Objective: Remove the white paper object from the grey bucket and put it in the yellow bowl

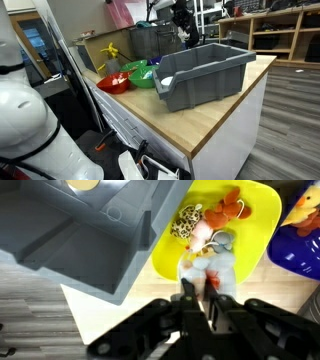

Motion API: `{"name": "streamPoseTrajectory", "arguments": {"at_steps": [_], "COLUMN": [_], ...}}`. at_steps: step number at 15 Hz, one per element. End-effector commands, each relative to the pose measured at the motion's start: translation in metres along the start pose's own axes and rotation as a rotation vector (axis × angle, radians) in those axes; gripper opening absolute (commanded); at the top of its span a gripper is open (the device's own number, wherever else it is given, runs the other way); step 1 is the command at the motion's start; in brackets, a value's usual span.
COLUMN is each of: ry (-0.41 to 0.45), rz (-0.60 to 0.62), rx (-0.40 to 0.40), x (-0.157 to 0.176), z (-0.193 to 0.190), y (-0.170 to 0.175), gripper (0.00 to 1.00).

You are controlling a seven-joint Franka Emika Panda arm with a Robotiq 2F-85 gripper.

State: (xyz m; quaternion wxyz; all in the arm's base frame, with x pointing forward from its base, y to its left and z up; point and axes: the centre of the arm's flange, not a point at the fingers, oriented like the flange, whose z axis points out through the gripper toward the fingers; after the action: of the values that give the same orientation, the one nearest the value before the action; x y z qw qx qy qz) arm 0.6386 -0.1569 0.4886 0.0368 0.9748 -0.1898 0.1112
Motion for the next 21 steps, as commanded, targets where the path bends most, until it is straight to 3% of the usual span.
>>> {"name": "streamPoseTrajectory", "arguments": {"at_steps": [1, 6, 13, 14, 16, 21], "ry": [0.03, 0.044, 0.021, 0.018, 0.016, 0.04], "rz": [0.035, 0.04, 0.048, 0.044, 0.035, 0.017], "rx": [0.017, 0.021, 0.031, 0.034, 0.04, 0.069], "x": [0.02, 0.027, 0.013, 0.011, 0.006, 0.003], "z": [0.018, 0.05, 0.077, 0.076, 0.072, 0.053], "y": [-0.01, -0.017, -0.04, -0.045, -0.052, -0.058], "gripper": [0.03, 0.03, 0.04, 0.38, 0.44, 0.82]}}
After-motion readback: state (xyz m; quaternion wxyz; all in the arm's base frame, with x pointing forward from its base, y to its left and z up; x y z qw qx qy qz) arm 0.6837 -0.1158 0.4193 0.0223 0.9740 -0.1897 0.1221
